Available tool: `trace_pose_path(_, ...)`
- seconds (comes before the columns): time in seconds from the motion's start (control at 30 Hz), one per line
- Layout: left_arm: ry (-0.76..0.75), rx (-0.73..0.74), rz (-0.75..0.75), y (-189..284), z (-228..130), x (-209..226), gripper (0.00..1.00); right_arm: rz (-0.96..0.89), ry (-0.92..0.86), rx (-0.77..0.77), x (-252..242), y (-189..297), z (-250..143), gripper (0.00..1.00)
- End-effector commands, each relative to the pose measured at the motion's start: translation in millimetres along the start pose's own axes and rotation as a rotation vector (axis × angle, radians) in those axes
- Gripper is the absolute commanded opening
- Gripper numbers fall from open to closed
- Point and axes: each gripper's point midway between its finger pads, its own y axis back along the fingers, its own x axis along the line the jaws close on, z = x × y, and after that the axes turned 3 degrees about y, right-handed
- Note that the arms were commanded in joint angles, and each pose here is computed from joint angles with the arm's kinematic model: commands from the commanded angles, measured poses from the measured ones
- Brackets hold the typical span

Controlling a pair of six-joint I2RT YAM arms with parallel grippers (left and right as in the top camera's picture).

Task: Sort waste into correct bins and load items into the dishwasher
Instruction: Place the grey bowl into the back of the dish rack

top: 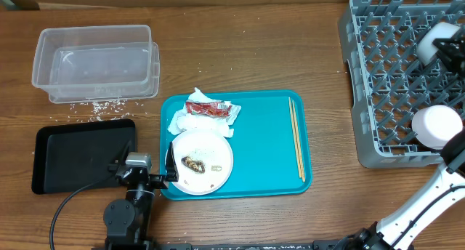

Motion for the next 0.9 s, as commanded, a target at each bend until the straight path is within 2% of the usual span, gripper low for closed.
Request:
trace_pose_path(0.0, 0.009, -0.006, 0.007, 0.2, 0.0, 1.1, 1.00, -0.174, -0.044, -0.030, -27.7, 21.7, -0.1, 0.35)
trace_pose_path(0.2, 0.009, -0.006, 0.007, 0.2, 0.0, 1.1, 1.00, -0.181, -0.041, -0.073, -4.1, 51.6, 0.5, 0.36)
trace_pose_path(0.33, 0.009, -0.006, 0.007, 0.2, 0.0, 1.1, 1.00, -0.193, -0.006, -0.120, 28.7, 73.7, 1.0, 0.41)
trace_pose_path(0.47, 0.009, -0.006, 0.007, 0.2, 0.0, 1.1, 1.00, -0.252, 0.039, -0.187, 68.0, 95.6, -0.5, 0.41)
trace_pose_path(0.67, 0.009, -0.006, 0.007, 0.2, 0.0, 1.1, 1.00, -0.433, 0.156, -0.331, 113.7, 124.0, 3.8, 0.44)
trace_pose_path(0.7, 0.009, -0.006, 0.007, 0.2, 0.0, 1.1, 1.00, -0.470, 0.181, -0.352, 115.1, 124.8, 7.7, 0.40)
trace_pose_path(0.8, 0.009, -0.006, 0.007, 0.2, 0.0, 1.1, 1.00, -0.625, 0.215, -0.414, 102.7, 123.5, 23.7, 0.18)
trace_pose_path(0.87, 0.009, -0.006, 0.007, 0.2, 0.0, 1.1, 1.00, -0.762, 0.183, -0.466, 82.7, 121.6, 34.0, 0.09)
